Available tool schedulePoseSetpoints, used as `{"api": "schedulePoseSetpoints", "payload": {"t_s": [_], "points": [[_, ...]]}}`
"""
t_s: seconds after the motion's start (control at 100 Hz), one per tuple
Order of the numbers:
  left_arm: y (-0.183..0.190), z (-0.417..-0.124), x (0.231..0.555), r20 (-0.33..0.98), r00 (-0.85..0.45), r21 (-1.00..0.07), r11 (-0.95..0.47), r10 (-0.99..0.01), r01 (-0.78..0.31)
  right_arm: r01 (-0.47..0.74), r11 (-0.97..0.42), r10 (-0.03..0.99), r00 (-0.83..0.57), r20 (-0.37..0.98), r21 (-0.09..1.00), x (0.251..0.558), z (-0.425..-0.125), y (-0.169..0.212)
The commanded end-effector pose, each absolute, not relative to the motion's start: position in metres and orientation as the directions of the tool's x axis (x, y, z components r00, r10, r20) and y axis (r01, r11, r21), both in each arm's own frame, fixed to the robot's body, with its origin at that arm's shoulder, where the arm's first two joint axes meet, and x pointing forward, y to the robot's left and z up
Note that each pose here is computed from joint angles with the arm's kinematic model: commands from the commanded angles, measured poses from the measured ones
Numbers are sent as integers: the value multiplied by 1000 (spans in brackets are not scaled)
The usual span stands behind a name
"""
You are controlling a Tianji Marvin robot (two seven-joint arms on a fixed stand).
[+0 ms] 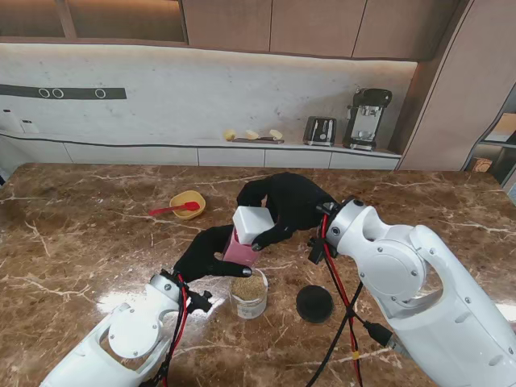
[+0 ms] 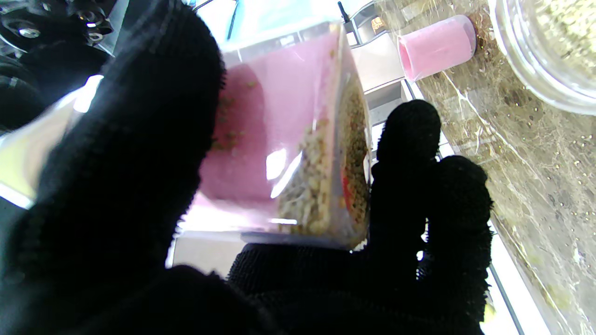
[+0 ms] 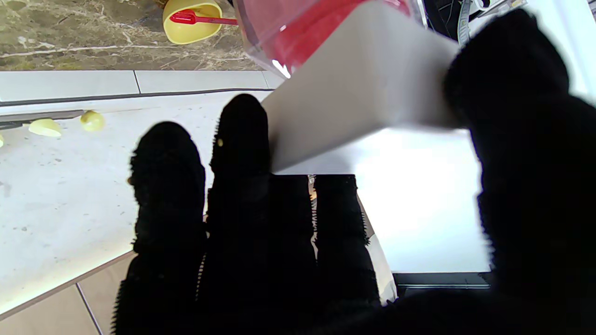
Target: Measure grain into the airtight container
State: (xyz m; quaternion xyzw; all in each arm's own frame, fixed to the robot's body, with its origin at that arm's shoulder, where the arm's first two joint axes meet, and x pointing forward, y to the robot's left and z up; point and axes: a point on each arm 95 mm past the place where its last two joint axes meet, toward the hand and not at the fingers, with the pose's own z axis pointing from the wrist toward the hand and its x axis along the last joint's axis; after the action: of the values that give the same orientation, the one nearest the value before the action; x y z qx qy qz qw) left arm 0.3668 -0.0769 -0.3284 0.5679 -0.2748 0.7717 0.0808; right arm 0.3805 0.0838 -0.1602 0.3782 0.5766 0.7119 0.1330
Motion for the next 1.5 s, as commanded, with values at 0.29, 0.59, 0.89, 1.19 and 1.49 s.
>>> {"api": "schedulePoseSetpoints", "payload": {"t_s": [0.29, 0.59, 0.89, 1.19, 1.49], "points": [[-78, -328, 365, 922, -343, -325, -841, -179, -433, 233, -264, 621, -702, 350, 936, 375, -167, 95], [-76, -328, 365, 923, -343, -317, -851, -176, -418, 236, -283, 640, -675, 366, 930, 370, -171, 95], [-77, -327, 365, 922, -348, -310, -857, -167, -411, 245, -314, 652, -647, 395, 918, 369, -180, 96], [-75, -327, 366, 924, -347, -301, -866, -161, -399, 209, -390, 642, -637, 427, 897, 371, -191, 97], [-75, -327, 366, 922, -351, -305, -865, -164, -399, 204, -401, 655, -619, 434, 893, 371, -196, 97]]}}
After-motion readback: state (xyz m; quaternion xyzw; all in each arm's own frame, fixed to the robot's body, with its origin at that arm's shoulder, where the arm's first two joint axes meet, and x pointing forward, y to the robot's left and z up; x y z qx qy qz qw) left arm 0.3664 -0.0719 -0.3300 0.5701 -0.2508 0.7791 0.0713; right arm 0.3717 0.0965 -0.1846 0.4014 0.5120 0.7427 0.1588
